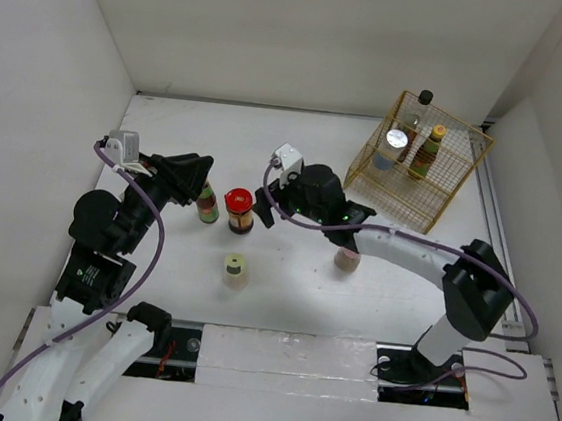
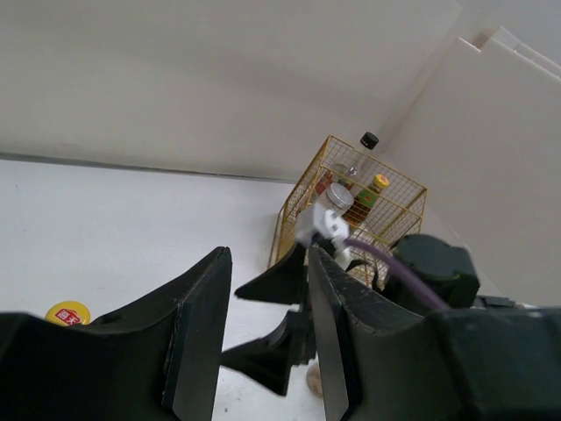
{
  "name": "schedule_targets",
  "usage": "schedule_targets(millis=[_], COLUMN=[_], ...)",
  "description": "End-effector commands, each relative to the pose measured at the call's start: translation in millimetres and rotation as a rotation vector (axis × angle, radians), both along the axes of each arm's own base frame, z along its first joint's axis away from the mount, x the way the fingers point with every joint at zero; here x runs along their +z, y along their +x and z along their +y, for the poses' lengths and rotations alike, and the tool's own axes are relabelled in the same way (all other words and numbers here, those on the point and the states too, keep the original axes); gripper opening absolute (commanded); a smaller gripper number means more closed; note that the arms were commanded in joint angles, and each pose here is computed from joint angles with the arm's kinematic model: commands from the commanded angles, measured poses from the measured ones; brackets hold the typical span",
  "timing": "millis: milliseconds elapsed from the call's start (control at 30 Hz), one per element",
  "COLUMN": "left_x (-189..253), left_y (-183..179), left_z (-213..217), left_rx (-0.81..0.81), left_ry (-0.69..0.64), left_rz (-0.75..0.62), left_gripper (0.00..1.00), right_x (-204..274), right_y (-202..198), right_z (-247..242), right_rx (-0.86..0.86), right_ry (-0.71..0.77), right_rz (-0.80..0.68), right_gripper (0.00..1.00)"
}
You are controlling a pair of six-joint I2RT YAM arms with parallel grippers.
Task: Organize the condiment bottles
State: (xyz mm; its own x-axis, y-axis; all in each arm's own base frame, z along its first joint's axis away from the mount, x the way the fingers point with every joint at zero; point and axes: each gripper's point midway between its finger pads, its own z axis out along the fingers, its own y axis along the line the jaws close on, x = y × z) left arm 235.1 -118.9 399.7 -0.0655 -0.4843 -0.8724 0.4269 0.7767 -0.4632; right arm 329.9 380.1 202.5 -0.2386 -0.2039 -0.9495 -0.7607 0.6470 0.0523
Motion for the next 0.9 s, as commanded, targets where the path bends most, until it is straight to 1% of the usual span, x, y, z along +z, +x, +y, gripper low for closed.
schedule_targets(millis=[0, 100, 167, 200, 300, 333, 367, 400, 433, 467, 533, 567, 600, 633, 667, 700, 733, 800, 833, 867], left_x=[13, 13, 13, 13, 13, 13, 13, 13, 15, 15, 15, 15, 15, 15, 15, 15, 17, 17, 17, 17], left_y=[-3, -3, -3, -3, -3, -4, -4, -4, -6, -6, -6, -6, -5, -5, -5, -5, -8, -8, -9, -9], left_z=[0, 0, 0, 0, 0, -1, -1, -1, 0, 0, 0, 0, 1, 1, 1, 1, 2, 2, 1, 1], left_rx=[-0.005, -0.005, -0.005, -0.005, -0.005, -0.014, -0.014, -0.014, -0.014, -0.014, -0.014, -0.014, -0.005, -0.005, -0.005, -0.005, -0.005, -0.005, -0.014, -0.014], left_ry=[-0.021, -0.021, -0.021, -0.021, -0.021, -0.02, -0.019, -0.019, -0.022, -0.022, -0.022, -0.022, -0.024, -0.024, -0.024, -0.024, -0.027, -0.027, -0.025, -0.025], left_rz=[-0.051, -0.051, -0.051, -0.051, -0.051, -0.052, -0.052, -0.052, -0.06, -0.06, -0.06, -0.06, -0.06, -0.06, -0.06, -0.06, -0.068, -0.068, -0.069, -0.069], left_gripper=[0.36, 0.36, 0.36, 0.36, 0.36, 0.36, 0.36, 0.36, 0.36, 0.36, 0.36, 0.36, 0.36, 0.36, 0.36, 0.36, 0.36, 0.36, 0.36, 0.36], right_x=[-2, -15, -20, -13, -26, -17, -30, -33, -32, -41, -43, -41, -31, -20, -9, 21, 40, 76, 122, 145], right_y=[-14, -26, -19, -13, -1, 4, 8, 10, 9, 12, 13, 16, 14, 13, 14, 11, 13, 13, 8, 7], right_z=[27, 48, 57, 63, 71, 78, 83, 87, 95, 100, 102, 102, 100, 99, 94, 85, 75, 52, 32, 19], right_rx=[0.094, 0.146, 0.149, 0.139, 0.115, 0.114, 0.118, 0.126, 0.135, 0.131, 0.131, 0.112, 0.107, 0.107, 0.086, 0.067, 0.024, -0.023, -0.049, -0.064], right_ry=[0.001, -0.03, -0.04, -0.03, -0.053, -0.037, -0.058, -0.057, -0.044, -0.042, -0.043, -0.031, -0.002, 0.018, 0.035, 0.071, 0.089, 0.135, 0.202, 0.236], right_rz=[-0.036, -0.031, -0.034, -0.048, -0.039, -0.052, -0.046, -0.043, -0.054, -0.04, -0.039, -0.039, -0.044, -0.06, -0.081, -0.116, -0.143, -0.188, -0.242, -0.27], right_gripper=[1.0, 1.0, 1.0, 1.0, 1.0, 1.0, 1.0, 1.0, 0.97, 0.92, 0.77, 0.62, 0.55, 0.51, 0.49, 0.48, 0.46, 0.46, 0.46, 0.45])
